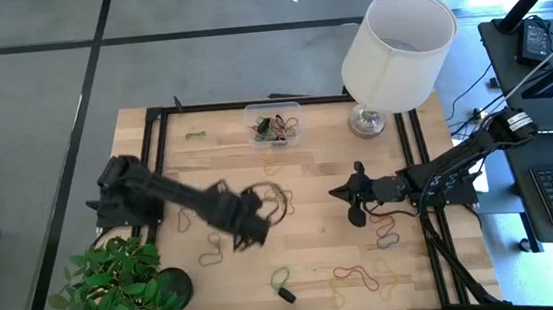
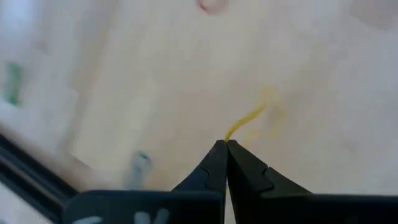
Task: Pick and place rubber bands into bin
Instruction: Put the yellow rubber band into the transparent bin, then put the red rubber band into the transparent bin
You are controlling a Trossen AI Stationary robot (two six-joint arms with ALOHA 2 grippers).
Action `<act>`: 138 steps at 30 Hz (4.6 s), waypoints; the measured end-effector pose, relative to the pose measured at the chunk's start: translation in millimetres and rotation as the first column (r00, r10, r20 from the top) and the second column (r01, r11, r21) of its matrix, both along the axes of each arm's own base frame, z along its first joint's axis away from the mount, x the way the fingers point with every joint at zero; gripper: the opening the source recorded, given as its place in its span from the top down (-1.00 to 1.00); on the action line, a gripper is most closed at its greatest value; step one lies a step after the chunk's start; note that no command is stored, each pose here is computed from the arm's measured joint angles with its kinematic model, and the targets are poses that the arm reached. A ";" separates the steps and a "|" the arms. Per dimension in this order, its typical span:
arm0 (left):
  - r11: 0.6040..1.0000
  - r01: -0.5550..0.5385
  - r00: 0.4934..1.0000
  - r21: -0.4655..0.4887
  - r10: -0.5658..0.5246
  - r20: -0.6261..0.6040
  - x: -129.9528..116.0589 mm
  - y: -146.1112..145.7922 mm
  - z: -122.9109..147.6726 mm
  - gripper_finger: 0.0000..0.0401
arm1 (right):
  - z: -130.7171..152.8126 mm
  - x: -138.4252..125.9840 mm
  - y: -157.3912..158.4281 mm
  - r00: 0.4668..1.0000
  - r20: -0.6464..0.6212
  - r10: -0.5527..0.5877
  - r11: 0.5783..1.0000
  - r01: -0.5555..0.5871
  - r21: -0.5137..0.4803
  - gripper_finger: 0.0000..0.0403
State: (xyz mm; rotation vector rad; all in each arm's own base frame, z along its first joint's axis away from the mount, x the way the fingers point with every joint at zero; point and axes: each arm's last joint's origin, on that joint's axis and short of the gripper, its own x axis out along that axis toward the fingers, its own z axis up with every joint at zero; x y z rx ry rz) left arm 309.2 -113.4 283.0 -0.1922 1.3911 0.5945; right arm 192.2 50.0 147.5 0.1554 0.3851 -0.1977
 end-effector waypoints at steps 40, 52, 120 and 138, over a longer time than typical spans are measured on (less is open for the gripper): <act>0.994 -0.055 0.979 0.093 0.035 0.201 76.2 351.8 -58.1 0.99 | 0.5 0.2 0.0 1.000 -0.008 0.029 0.997 -0.030 -0.069 0.94; 0.996 -0.046 0.978 -0.082 0.061 0.198 88.2 357.9 -109.0 0.67 | 0.4 0.2 0.0 1.000 -0.010 0.030 0.997 -0.031 -0.072 0.94; 0.817 0.434 0.594 0.379 -0.576 0.561 -30.1 153.6 -41.7 0.97 | 12.6 7.0 14.1 0.977 -0.208 0.041 0.998 -0.030 0.055 0.98; 0.814 0.354 0.548 0.460 -0.580 0.603 -64.1 171.5 -73.3 0.99 | 68.4 27.0 74.6 0.684 -0.729 0.020 0.966 0.173 0.190 0.99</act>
